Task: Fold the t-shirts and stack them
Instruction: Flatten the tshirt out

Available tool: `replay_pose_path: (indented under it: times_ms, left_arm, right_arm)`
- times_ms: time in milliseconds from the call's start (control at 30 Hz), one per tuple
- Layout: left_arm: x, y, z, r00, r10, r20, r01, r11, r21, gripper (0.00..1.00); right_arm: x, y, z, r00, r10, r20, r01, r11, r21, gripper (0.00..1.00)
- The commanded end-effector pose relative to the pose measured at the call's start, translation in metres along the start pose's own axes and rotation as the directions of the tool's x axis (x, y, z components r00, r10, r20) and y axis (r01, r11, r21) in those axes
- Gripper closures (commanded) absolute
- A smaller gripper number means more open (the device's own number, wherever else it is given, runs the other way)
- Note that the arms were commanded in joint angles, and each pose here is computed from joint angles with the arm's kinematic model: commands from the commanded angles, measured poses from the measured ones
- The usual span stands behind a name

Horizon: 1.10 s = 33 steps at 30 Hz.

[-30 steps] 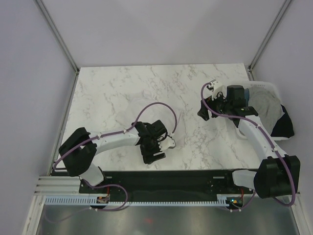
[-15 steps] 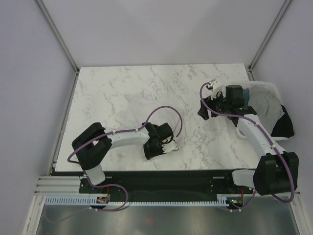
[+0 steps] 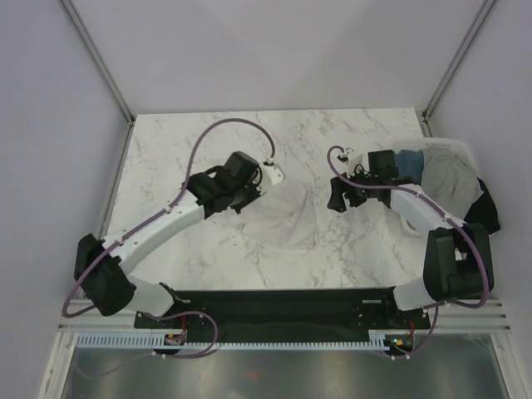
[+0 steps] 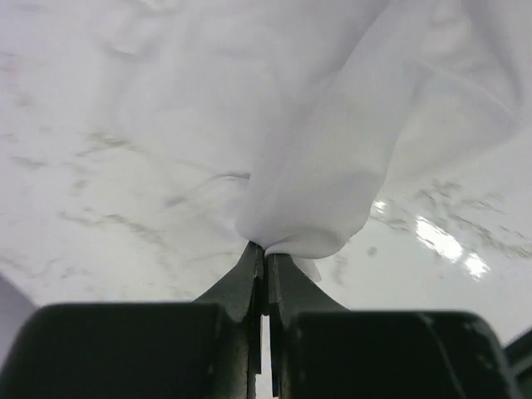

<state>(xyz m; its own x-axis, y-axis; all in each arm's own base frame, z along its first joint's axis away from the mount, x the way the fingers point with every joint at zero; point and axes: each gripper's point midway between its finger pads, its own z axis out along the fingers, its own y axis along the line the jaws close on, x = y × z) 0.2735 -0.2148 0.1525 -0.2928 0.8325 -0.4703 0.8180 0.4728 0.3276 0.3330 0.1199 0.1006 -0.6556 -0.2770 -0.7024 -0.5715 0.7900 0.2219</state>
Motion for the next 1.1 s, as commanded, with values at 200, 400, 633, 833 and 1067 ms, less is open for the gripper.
replay_pose_path:
  times_ms: [200, 400, 633, 833, 1067]
  left_arm:
    - [-0.019, 0.122, -0.034, 0.997, 0.043, 0.071, -0.015, 0.938, -0.347, 0.98]
    - [0.003, 0.175, -0.016, 0.991, -0.104, 0.081, 0.128, 0.906, -0.404, 0.98]
    - [0.019, 0.205, 0.003, 0.981, -0.179, 0.075, 0.194, 0.883, -0.427, 0.98]
    - [0.034, 0.212, 0.033, 0.967, -0.25, 0.055, 0.251, 0.886, -0.391, 0.98]
    - [0.048, 0.217, 0.05, 0.951, -0.306, 0.036, 0.296, 0.874, -0.386, 0.98]
  right_arm:
    - [-0.009, 0.112, 0.019, 0.894, -0.445, 0.06, 0.447, 0.871, -0.204, 0.16]
    - [0.011, 0.149, 0.037, 0.826, -0.562, 0.038, 0.551, 0.791, -0.266, 0.18]
    - [0.038, 0.185, 0.056, 0.721, -0.693, 0.009, 0.661, 0.683, -0.31, 0.2]
    - [0.057, 0.22, 0.081, 0.583, -0.813, 0.01, 0.777, 0.554, -0.299, 0.24]
    - [0.057, 0.26, 0.1, 0.468, -0.879, 0.093, 0.866, 0.435, -0.248, 0.24]
